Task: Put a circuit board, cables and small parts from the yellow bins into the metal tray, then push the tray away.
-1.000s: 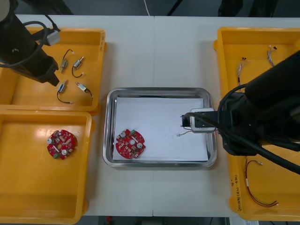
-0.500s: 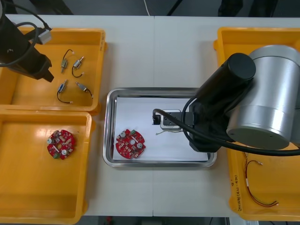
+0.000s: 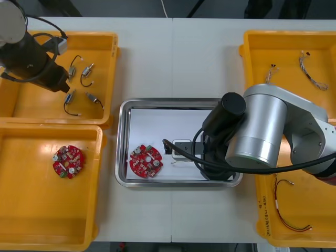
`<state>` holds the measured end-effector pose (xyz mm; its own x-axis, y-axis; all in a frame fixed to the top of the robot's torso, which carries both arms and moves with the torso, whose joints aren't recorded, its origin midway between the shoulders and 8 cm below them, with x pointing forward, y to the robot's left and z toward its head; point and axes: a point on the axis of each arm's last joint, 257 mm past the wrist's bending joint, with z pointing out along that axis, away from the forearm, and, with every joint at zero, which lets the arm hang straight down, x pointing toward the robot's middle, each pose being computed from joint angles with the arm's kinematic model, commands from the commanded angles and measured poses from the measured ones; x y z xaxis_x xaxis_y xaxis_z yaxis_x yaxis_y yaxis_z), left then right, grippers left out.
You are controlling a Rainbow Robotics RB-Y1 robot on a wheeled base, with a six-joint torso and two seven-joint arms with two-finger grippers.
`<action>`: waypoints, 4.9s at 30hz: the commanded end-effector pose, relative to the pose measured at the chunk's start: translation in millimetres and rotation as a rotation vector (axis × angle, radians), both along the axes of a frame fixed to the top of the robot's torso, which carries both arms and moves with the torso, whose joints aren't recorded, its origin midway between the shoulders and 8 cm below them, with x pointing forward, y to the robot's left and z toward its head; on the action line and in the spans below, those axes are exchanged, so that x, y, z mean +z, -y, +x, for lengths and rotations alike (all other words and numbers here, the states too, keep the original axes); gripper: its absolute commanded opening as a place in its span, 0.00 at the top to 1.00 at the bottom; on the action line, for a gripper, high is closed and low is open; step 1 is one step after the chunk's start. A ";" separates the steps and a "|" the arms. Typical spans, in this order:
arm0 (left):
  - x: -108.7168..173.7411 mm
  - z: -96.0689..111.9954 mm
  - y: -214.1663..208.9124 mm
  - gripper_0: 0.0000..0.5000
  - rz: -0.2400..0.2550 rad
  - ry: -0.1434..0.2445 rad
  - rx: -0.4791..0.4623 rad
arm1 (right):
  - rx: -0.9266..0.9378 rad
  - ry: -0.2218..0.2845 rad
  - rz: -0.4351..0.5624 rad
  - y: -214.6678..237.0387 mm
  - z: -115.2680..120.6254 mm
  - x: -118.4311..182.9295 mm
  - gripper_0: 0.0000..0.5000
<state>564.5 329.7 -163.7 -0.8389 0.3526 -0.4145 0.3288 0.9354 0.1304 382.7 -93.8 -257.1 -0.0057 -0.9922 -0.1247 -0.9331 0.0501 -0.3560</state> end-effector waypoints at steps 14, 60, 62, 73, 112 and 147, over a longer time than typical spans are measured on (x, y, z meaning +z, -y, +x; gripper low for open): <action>-16.6 30.2 29.5 0.00 0.090 0.061 -0.116 | -0.003 0.003 0.003 -21.7 10.3 -34.2 1.00; 11.6 12.3 16.0 1.00 0.089 0.036 -0.108 | -0.146 0.248 0.044 22.5 28.0 126.7 0.00; 18.2 5.9 18.5 1.00 0.094 0.026 -0.115 | -0.161 0.256 0.049 33.0 29.8 133.8 0.00; 43.3 -26.5 45.7 1.00 0.106 -0.011 -0.100 | -0.321 0.240 0.122 105.1 37.4 162.1 0.00; 0.6 -98.3 241.5 1.00 -0.022 0.011 -0.139 | -1.025 0.109 0.262 307.8 119.5 188.7 0.00; -69.0 -66.1 252.6 0.48 -0.074 0.015 -0.052 | -1.055 0.175 0.311 361.5 228.1 205.7 0.00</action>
<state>490.0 97.1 -252.5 -0.8023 0.4429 -0.4003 0.4394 0.8920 0.1061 596.0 -448.3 -95.9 -0.8169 -0.3955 -0.4198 -0.3196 0.9163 -0.2414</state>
